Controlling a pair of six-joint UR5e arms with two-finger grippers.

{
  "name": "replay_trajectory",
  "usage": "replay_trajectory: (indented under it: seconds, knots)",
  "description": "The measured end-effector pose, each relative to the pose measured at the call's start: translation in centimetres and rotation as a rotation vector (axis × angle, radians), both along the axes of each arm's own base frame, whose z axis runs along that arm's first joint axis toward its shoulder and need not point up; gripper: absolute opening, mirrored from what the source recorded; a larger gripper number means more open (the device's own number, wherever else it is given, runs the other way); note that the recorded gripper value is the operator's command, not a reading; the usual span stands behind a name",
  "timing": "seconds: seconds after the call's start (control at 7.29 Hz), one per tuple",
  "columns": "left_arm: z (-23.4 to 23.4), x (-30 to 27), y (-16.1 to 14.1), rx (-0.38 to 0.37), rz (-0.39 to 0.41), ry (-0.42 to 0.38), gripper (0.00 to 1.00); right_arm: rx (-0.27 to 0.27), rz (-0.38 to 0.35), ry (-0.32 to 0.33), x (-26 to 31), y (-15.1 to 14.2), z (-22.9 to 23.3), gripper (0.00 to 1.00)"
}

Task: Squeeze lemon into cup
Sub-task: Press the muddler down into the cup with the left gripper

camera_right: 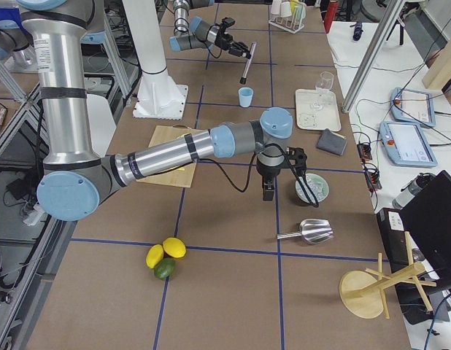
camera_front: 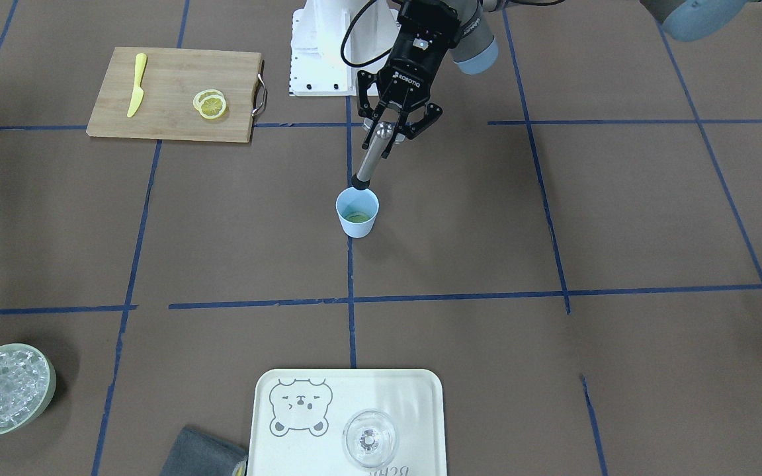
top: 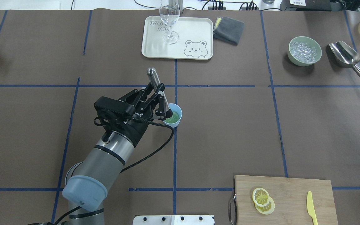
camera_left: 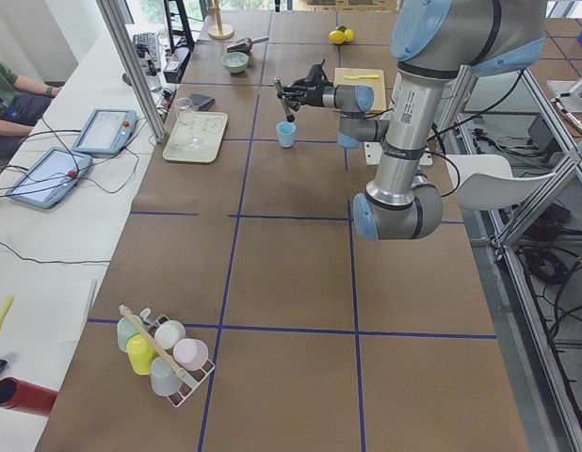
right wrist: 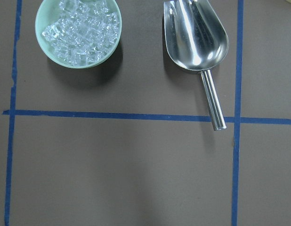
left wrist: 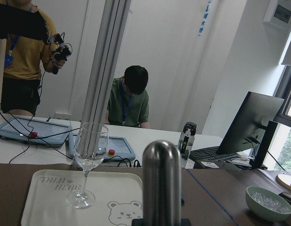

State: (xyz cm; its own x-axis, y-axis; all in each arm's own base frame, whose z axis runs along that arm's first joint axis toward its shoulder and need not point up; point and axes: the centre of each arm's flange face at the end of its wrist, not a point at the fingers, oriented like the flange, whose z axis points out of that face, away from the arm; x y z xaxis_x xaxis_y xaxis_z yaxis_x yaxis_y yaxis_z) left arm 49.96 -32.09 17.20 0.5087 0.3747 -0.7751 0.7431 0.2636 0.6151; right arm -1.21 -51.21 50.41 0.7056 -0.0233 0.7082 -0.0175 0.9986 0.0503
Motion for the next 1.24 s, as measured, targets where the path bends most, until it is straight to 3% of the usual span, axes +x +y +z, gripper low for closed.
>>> replay_trajectory:
  seconds: [1.24]
  knots:
    - [2.3, 5.5, -1.2, -0.017, -0.006, -0.105, 0.00, 0.006, 0.002, -0.001, 0.0, -0.1, -0.3, 1.00]
